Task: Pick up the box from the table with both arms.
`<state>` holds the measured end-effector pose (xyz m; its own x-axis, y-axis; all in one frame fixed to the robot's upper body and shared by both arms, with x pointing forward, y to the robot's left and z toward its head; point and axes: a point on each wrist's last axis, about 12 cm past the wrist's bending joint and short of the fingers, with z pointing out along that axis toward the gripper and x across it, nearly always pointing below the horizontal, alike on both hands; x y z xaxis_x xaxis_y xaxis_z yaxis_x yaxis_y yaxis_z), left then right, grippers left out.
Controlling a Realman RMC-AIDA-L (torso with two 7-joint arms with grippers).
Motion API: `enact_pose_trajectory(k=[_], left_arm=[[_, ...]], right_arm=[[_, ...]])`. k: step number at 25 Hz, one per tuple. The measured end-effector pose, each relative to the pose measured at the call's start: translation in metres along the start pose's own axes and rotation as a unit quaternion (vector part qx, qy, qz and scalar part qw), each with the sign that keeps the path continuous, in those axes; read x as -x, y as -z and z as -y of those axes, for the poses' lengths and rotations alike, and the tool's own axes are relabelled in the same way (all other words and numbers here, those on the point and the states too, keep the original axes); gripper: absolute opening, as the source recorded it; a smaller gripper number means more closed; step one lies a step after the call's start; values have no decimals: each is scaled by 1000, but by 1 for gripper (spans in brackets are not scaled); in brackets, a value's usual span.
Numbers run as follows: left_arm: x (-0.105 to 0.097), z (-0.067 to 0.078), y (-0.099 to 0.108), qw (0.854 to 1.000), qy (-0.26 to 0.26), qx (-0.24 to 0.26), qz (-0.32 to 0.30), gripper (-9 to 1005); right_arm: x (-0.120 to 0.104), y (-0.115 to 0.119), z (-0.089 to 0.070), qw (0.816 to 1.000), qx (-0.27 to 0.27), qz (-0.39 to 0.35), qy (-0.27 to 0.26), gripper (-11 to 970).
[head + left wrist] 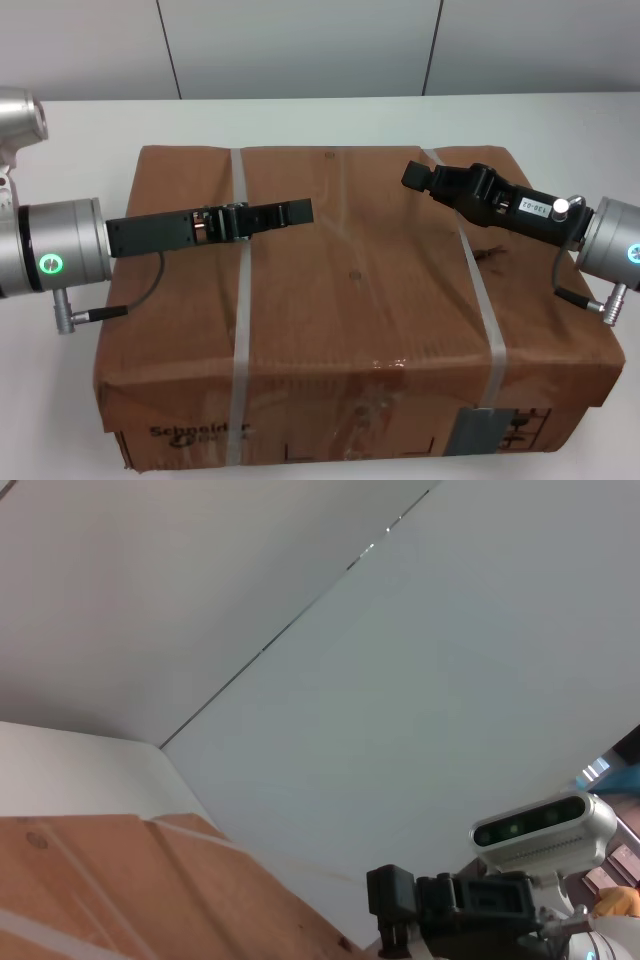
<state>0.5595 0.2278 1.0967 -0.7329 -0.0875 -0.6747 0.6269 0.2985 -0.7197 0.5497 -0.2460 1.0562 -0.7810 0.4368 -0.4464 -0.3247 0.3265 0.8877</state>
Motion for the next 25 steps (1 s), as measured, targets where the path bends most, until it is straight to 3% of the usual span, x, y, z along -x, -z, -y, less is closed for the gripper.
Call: enact_pose_trajectory(k=[25], left_arm=[[-1, -1, 1, 1000, 1, 3, 3, 97]], right_arm=[[-1, 1, 1, 1000, -2, 4, 4, -3]])
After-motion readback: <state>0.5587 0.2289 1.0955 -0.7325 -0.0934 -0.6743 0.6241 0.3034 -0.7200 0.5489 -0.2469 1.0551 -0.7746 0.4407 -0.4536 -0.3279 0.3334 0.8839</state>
